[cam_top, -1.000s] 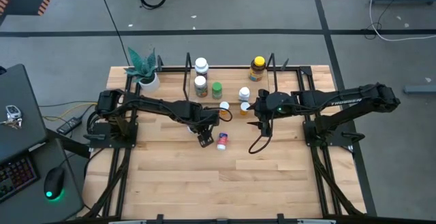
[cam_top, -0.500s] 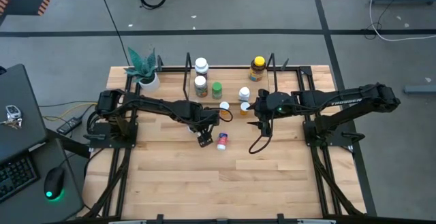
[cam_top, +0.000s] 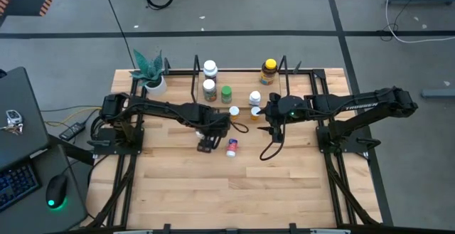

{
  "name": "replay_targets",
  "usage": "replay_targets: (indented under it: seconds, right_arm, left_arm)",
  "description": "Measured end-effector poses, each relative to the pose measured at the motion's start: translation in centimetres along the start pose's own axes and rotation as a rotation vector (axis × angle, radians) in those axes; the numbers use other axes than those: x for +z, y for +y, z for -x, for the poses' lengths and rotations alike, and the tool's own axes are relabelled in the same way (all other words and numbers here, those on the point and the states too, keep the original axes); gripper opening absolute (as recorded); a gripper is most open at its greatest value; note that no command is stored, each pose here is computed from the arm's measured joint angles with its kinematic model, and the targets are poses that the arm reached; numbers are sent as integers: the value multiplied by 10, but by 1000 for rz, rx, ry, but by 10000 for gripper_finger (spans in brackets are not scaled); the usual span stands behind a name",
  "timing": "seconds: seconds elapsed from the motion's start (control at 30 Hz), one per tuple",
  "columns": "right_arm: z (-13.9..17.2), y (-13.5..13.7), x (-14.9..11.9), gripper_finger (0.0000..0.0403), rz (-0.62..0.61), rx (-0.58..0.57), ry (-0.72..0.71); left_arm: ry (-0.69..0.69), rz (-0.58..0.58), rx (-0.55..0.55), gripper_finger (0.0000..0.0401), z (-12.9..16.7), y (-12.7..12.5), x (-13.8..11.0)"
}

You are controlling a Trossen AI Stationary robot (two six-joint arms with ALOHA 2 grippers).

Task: Pick and place medicine bottles onto shelf by color
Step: Put the medium white pill bottle on the shelf

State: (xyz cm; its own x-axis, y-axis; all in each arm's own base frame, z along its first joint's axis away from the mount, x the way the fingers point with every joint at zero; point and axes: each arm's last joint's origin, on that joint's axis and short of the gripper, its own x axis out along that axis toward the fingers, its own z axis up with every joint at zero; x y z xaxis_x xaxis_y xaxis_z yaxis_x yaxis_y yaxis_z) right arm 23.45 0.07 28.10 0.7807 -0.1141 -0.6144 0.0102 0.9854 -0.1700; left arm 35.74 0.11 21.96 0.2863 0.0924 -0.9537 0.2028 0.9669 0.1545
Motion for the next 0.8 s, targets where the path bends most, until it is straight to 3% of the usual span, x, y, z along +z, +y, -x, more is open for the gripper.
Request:
replay_targets:
  seconds: [0.2, 0.57, 0.8]
  right_arm:
    - [0, 0, 1, 275, 3, -1, -5]
    - [0, 0, 2, 275, 16, -3, -16]
    - [0, -1, 4, 275, 17, -5, -35]
  left_arm:
    - [7, -249, -4, 330, 0, 0, -1]
    - [57, -367, -57, 330, 2, -14, -4]
    - [76, -701, -52, 329, 3, -19, -5]
